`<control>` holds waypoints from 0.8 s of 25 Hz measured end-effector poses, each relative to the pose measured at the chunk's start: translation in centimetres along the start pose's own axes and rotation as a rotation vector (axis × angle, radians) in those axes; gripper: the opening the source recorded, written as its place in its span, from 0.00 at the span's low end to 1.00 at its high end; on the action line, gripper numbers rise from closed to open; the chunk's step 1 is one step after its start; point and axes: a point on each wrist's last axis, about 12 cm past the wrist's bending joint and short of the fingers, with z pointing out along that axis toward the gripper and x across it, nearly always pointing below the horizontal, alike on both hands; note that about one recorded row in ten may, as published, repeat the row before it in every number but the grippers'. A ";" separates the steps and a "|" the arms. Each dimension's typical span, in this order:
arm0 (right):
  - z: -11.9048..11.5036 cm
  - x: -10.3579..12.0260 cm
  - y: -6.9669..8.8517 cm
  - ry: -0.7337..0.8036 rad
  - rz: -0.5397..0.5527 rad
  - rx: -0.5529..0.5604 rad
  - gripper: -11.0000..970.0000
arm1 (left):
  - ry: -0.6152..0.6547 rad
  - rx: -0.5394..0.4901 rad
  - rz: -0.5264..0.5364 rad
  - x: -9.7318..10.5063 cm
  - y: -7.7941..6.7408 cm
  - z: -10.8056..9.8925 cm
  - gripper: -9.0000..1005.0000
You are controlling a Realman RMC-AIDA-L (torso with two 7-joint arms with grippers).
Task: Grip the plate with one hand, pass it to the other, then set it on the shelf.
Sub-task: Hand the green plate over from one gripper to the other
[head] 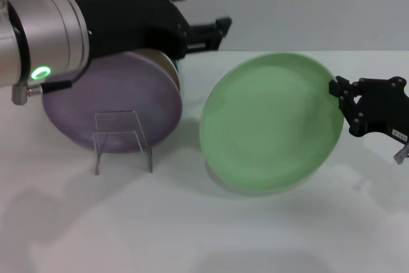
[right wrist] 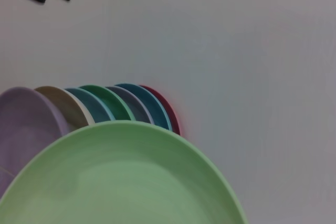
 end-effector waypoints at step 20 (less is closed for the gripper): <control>-0.4 -1.1 0.7 -0.086 0.025 -0.099 0.03 | 0.117 0.018 0.145 2.5 -2.9 4.3 0.73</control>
